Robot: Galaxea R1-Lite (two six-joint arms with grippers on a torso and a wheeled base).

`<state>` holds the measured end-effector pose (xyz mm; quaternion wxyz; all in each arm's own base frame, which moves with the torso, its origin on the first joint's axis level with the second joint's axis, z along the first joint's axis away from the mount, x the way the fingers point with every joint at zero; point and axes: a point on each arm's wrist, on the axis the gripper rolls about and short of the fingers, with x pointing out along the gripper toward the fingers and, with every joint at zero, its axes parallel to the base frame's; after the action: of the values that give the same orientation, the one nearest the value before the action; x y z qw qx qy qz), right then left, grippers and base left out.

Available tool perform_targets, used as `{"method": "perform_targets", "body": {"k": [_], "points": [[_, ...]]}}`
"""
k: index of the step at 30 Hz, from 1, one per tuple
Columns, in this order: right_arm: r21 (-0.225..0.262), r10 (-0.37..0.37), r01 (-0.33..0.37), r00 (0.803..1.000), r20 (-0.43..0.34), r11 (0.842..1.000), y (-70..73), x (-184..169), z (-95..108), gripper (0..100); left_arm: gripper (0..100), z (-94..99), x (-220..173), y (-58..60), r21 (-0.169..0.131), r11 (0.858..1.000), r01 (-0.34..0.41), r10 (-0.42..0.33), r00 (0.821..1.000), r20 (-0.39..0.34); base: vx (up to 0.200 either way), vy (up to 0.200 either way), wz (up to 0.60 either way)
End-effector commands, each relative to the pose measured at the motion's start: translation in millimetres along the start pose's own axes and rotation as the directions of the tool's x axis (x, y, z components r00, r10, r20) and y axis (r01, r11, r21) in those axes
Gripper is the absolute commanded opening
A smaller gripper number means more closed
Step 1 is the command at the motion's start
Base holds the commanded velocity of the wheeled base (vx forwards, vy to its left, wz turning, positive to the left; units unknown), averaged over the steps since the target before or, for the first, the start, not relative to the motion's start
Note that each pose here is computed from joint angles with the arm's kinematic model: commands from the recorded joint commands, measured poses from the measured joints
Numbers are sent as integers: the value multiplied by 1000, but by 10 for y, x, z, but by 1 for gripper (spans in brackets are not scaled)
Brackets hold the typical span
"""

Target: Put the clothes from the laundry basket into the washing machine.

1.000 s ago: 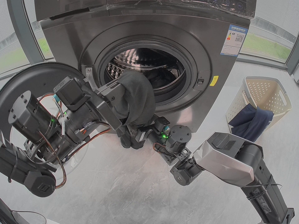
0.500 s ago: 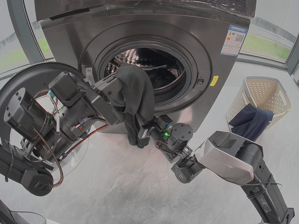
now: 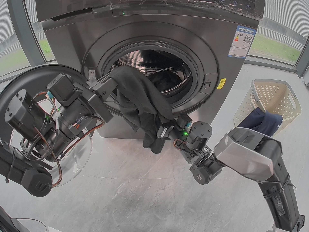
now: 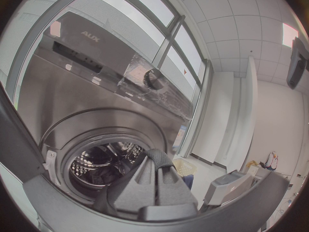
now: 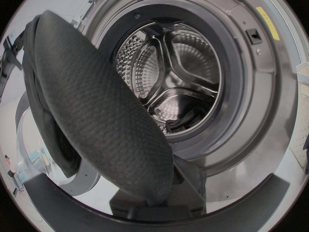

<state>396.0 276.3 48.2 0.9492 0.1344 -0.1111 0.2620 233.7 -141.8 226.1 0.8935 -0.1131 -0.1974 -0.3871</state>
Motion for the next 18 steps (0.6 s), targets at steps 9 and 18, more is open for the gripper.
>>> {"method": "perform_targets", "body": {"k": [9, 18], "points": [[17, -51, 50, 997, 57, 999, -28, -223, 786, 0, 0, -558, -251, 631, 41, 978, -204, 208, 956, -209, 0, 0, 0], [32, -38, 35, 997, 68, 999, 43, -249, 882, 0, 0, -988, -409, 741, 43, 975, -216, 217, 906, -364, 0, 0, 0]]}}
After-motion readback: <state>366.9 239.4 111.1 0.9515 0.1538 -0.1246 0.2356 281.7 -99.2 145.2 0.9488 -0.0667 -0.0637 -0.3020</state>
